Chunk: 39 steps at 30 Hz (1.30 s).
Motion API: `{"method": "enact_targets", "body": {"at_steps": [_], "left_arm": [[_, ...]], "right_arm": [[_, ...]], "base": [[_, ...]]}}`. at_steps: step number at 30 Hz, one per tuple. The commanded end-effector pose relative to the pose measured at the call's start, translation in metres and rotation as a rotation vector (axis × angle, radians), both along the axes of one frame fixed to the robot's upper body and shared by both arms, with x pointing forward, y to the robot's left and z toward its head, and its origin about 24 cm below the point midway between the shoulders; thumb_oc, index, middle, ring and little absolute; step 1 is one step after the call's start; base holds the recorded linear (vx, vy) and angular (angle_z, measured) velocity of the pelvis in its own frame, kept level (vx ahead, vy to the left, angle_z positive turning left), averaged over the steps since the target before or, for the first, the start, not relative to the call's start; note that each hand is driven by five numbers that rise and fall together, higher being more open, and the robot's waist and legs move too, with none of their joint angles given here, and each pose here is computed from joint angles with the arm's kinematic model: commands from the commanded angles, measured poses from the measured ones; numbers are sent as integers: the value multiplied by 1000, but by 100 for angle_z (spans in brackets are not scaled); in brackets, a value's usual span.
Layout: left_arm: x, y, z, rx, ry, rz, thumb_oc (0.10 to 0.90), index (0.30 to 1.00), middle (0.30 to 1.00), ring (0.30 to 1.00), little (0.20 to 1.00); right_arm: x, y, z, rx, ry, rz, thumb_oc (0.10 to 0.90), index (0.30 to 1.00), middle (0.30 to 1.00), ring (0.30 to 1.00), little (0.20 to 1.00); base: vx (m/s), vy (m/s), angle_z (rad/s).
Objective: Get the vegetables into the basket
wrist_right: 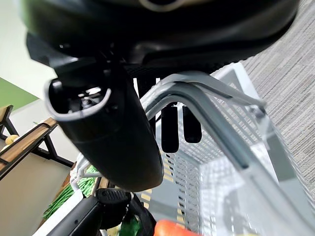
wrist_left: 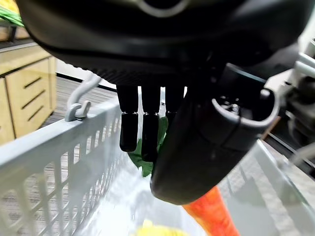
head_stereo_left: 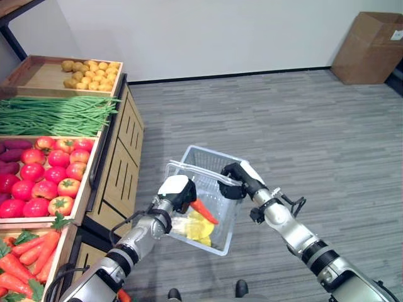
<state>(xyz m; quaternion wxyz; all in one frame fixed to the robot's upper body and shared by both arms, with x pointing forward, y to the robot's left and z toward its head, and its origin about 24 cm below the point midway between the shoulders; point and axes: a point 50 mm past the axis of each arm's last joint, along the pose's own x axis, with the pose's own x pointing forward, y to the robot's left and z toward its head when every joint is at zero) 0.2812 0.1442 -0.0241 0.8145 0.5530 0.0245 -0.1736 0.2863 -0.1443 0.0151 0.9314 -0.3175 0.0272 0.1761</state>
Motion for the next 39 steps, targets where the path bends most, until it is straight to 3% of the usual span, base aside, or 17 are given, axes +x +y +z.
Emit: {"method": "enact_targets", "body": {"at_steps": [1, 7, 13, 18, 20, 22, 23, 29, 31, 33, 35, 39], "left_arm": [[22, 1, 21, 22, -135, 1, 900, 1000, 1000, 1000, 1000], [14, -7, 24, -45, -133, -45, 900, 1000, 1000, 1000, 1000], [-8, -20, 32, -310, -56, -124, 900, 1000, 1000, 1000, 1000], [-32, -12, 34, -521, 66, -130, 900, 1000, 1000, 1000, 1000], [-55, 7, 19, -640, 180, -32, 900, 1000, 1000, 1000, 1000], [-61, 14, 13, -660, 216, 0, 900, 1000, 1000, 1000, 1000], [-77, 32, -7, -673, 309, 110, 900, 1000, 1000, 1000, 1000], [-113, 71, -52, -509, 467, 302, 900, 1000, 1000, 1000, 1000], [-158, 100, -99, -476, 625, 650, 900, 1000, 1000, 1000, 1000], [-164, 103, -104, -482, 637, 714, 900, 1000, 1000, 1000, 1000], [-190, 113, -121, -470, 713, 921, 900, 1000, 1000, 1000, 1000], [-201, 117, -127, -447, 749, 992, 900, 1000, 1000, 1000, 1000]], "right_arm": [[16, 36, 73, 267, -311, 96, 400, 300, 300, 300, 300], [18, 25, 62, 244, -278, 38, 400, 300, 300, 300, 300], [20, -3, 38, 184, -206, -105, 400, 300, 300, 300, 300], [17, -39, 11, 101, -115, -257, 400, 300, 300, 300, 300], [11, -70, -7, -14, -47, -359, 400, 300, 300, 300, 300], [10, -77, -11, -50, -29, -376, 400, 300, 300, 300, 300], [5, -98, -19, -123, 18, -433, 400, 300, 300, 300, 300], [-7, -139, -35, -263, 129, -543, 400, 300, 300, 300, 300], [-18, -166, -40, -332, 200, -626, 400, 300, 300, 300, 300], [-19, -171, -40, -347, 212, -643, 400, 300, 300, 300, 300], [-29, -194, -41, -398, 274, -722, 400, 300, 300, 300, 300], [-37, -203, -45, -415, 318, -767, 400, 300, 300, 300, 300]], "base": [[0, 0, 0], [0, 0, 0], [2, -1, 1], [5, -9, 4], [-6, -17, 14], [-16, -14, 13], [-26, -15, 15], [-17, -16, 13], [-54, -24, 14], [-21, -18, 17], [-12, -14, 4], [4, -12, 4]]}}
